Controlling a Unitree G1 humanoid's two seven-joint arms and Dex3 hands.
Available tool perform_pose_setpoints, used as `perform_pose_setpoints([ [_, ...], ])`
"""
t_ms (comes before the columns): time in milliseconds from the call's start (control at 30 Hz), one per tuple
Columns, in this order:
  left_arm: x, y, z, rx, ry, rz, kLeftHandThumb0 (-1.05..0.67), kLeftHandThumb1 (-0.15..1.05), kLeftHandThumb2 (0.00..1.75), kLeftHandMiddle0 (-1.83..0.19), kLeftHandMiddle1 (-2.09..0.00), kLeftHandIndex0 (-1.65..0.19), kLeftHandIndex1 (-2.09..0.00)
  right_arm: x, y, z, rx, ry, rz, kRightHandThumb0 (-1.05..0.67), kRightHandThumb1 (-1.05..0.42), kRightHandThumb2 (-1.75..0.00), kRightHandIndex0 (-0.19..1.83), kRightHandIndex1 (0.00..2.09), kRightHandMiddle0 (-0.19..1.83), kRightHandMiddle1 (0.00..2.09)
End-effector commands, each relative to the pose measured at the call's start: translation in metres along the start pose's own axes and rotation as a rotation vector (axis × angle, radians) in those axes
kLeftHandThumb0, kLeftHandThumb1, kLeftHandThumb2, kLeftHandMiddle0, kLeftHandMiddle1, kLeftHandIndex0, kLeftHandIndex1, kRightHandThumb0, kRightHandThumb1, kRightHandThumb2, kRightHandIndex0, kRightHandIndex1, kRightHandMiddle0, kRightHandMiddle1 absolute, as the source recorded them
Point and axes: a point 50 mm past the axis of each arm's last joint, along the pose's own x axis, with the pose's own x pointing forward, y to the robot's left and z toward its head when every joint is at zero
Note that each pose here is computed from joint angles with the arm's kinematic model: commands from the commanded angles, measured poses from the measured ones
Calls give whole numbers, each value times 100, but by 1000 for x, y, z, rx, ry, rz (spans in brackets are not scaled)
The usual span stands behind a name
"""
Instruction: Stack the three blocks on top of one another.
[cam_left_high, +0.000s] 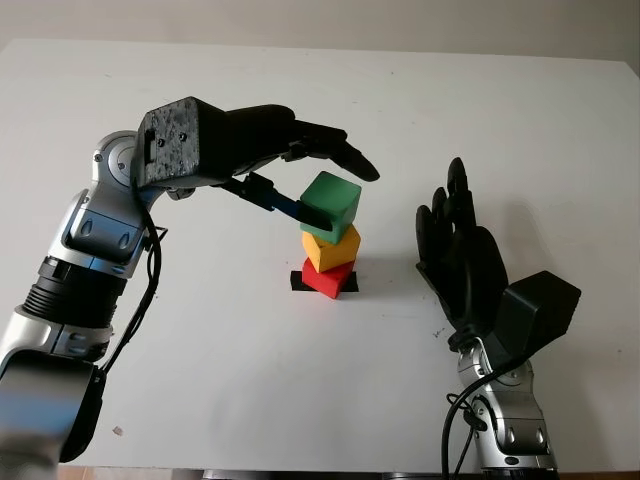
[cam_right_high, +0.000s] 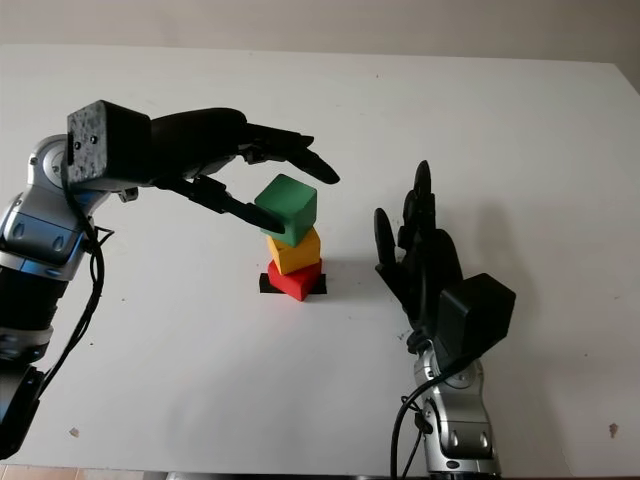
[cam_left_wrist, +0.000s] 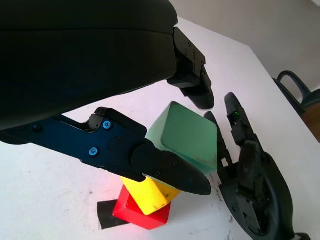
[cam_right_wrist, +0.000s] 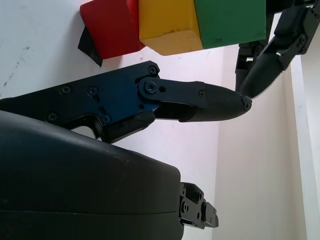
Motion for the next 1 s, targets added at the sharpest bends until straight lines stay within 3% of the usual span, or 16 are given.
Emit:
perform_pose_setpoints([
  [0, -4, 0, 3, 22, 3, -9, -57, 93, 5, 9, -4, -14, -20, -1, -2, 1, -7, -12, -7, -71, -105, -51, -19, 0, -19, 0],
  [333, -25, 1, 5, -3, -66, 24, -66, 93, 6, 17, -3, 9, -3, -1, -2, 1, -3, -10, -5, -72, -105, -50, -19, 0, -19, 0],
  [467, -40, 8, 3, -93, -154, 75, -69, 92, 5, 19, 0, 18, 0, -2, -1, 1, -5, -10, -3, -71, -105, -51, -19, 0, -19, 0],
  [567, -57, 13, -2, -131, -168, 207, -88, 102, 17, 19, 0, 19, 0, -1, -1, 1, -4, -8, -1, -70, -105, -51, -19, 0, -19, 0],
  [600, -65, 14, -5, -149, -149, 301, -91, 104, 27, 19, 0, 19, 0, -1, -1, 1, -2, -7, -1, -71, -105, -51, -19, 0, -19, 0],
  [700, -86, 10, -19, -285, -180, 522, -85, 105, 57, 19, 0, 19, 0, -2, 0, 1, 1, -3, -10, -71, -105, -50, -19, 0, -19, 0],
  [833, -98, -6, -44, -443, -184, 732, -82, 105, 65, 19, 0, 19, 0, -3, -1, 2, -14, -1, -12, -70, -105, -51, -19, 0, -19, 0],
  [967, -108, -36, -73, -525, -107, 821, -76, 105, 70, 19, 0, 19, 0, -4, -3, 3, -26, 4, -21, -70, -105, -52, -19, 0, -19, 0],
])
